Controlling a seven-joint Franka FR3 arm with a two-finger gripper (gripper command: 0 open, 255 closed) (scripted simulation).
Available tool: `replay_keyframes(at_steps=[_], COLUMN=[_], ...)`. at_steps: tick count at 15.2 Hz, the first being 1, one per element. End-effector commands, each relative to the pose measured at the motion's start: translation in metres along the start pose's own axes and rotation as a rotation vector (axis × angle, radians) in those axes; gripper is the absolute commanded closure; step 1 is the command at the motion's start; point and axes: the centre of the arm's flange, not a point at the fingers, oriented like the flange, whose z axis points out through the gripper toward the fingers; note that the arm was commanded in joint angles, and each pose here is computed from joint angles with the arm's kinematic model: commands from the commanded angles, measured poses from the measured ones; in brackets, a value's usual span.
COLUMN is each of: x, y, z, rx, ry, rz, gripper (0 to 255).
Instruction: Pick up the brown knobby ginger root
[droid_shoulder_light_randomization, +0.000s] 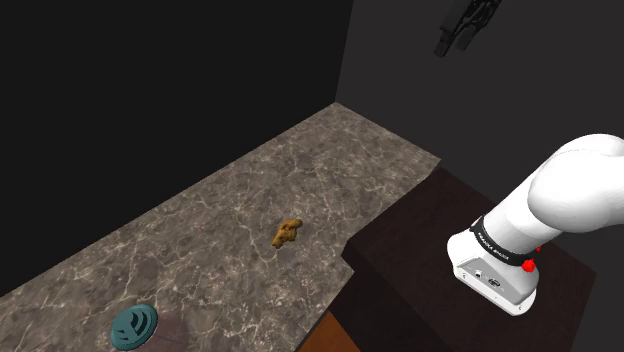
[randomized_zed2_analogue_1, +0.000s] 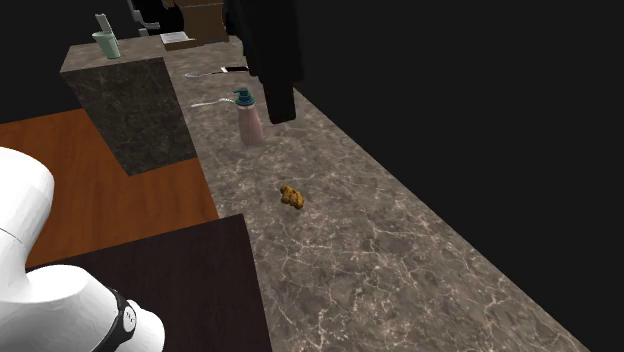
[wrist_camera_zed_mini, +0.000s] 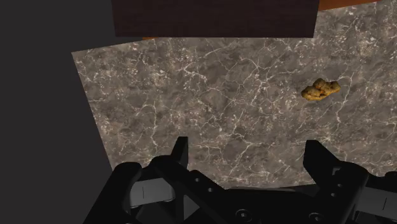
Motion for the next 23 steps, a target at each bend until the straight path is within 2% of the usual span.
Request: replay_keyframes(at_steps=[1,12,23], x=[0.0,-0.009,-0.003], y=[0.0,-0.077,-0.154], z=[0.0,0.122,0.244], rx=[0.0,0.006,0.011], ry=[0.0,-0.011,-0.021], rz=[0.0,0.22,0.44], gripper=[0,0,0])
